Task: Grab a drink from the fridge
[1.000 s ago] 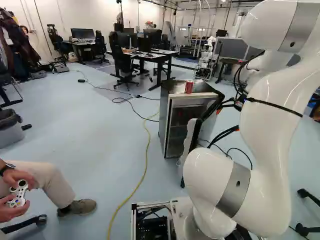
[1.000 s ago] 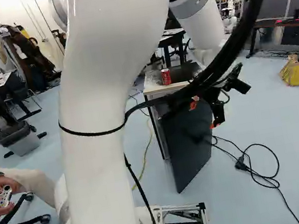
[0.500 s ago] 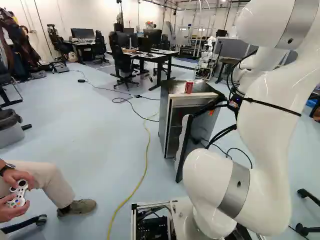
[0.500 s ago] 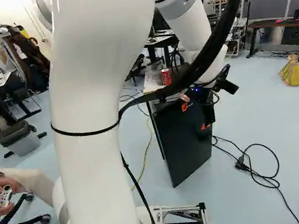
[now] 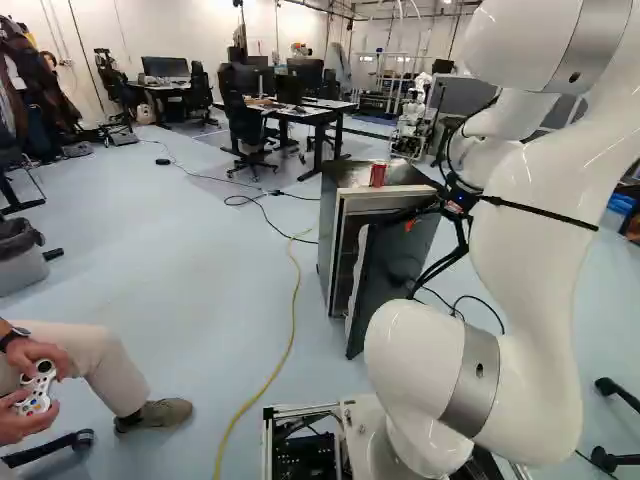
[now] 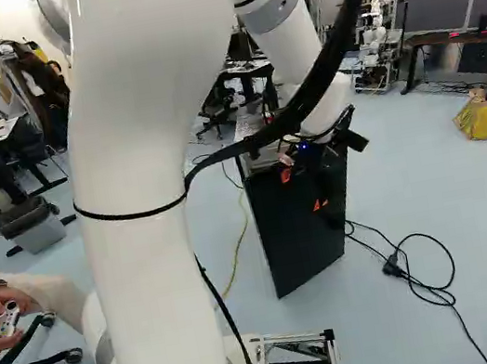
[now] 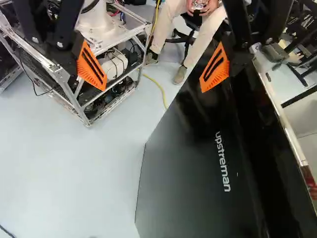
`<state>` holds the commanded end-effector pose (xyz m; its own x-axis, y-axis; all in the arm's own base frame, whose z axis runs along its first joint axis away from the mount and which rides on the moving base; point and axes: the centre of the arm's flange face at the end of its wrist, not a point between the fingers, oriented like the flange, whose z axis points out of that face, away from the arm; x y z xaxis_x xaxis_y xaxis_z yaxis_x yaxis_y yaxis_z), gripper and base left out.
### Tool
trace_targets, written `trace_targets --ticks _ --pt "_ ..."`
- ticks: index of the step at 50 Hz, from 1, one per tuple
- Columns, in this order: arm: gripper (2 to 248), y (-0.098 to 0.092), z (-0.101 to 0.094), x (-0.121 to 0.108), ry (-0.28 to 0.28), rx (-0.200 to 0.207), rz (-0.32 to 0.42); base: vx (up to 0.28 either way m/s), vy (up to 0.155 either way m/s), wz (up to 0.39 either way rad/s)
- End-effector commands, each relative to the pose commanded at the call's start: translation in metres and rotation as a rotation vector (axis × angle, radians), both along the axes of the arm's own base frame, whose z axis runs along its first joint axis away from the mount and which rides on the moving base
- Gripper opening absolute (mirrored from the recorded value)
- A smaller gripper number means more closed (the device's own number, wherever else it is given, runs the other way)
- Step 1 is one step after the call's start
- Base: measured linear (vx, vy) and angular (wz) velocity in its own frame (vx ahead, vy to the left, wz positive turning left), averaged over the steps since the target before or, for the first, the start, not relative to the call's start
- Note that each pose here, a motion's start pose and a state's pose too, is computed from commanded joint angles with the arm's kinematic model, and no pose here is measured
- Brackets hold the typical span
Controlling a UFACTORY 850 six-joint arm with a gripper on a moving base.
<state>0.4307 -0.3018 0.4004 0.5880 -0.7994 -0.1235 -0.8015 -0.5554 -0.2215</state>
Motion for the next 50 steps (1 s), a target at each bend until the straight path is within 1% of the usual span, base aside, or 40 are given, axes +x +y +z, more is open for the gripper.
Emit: trace_targets --ticks 50 --pt "247 0.037 0.000 0.030 -0.004 -0.003 0.090 0.000 0.000 0.000"
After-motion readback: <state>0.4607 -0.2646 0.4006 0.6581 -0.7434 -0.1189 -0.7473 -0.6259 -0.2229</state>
